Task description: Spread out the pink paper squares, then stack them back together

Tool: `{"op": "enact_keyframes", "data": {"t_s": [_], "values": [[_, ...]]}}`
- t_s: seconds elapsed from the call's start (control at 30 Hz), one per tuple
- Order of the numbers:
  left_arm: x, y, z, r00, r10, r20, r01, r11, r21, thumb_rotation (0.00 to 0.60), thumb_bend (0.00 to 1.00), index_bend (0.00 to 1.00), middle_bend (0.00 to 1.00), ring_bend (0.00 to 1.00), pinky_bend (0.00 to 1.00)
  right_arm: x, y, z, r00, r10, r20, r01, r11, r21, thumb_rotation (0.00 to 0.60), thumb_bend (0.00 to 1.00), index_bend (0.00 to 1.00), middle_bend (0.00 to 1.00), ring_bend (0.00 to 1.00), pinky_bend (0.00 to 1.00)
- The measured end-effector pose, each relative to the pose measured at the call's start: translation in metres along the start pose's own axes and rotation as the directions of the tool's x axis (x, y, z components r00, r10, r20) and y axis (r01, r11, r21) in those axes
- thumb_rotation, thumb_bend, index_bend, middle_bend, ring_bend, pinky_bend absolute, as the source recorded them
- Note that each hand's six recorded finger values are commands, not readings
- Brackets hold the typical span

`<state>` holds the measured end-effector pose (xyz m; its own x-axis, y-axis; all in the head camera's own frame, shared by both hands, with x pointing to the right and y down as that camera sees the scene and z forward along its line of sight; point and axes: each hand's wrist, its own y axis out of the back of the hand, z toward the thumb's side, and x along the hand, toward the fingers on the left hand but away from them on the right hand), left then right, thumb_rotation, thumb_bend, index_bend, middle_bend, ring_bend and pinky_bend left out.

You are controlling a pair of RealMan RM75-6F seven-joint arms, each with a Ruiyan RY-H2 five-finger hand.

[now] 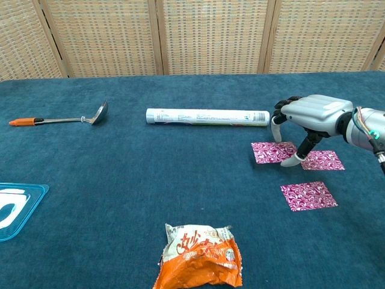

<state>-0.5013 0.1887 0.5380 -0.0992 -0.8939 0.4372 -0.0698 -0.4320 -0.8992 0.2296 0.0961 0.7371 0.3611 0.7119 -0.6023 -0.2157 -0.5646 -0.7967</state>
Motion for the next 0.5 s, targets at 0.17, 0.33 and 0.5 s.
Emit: {"op": "enact_keyframes", "data": {"t_s": [0.17, 0.33, 0.5], "values": [[0.0, 0.001, 0.002, 1.0, 0.001, 0.006, -0.001, 1.0, 0.001, 0.597, 0.12, 0.15, 0.0, 0.0, 0.0, 0.005, 0.0, -0.019, 0.999, 0.002, 0.037, -0.003, 1.0, 0.008, 0.6, 0.6, 0.45, 0.25, 0.0, 0.0], [-0.001, 0.0, 0.004, 1.0, 0.001, 0.01, -0.001, 1.0, 0.004, 0.595, 0.12, 0.15, 0.0, 0.0, 0.0, 0.012, -0.004, -0.039, 0.997, 0.015, 0.076, -0.016, 1.0, 0.022, 0.6, 0.6, 0.45, 0.25, 0.0, 0.0], [-0.001, 0.001, 0.006, 1.0, 0.0, 0.013, -0.001, 1.0, 0.006, 0.596, 0.12, 0.15, 0.0, 0.0, 0.0, 0.019, -0.009, -0.056, 0.994, 0.03, 0.106, -0.034, 0.999, 0.037, 0.6, 0.6, 0.45, 0.25, 0.0, 0.0]]}}
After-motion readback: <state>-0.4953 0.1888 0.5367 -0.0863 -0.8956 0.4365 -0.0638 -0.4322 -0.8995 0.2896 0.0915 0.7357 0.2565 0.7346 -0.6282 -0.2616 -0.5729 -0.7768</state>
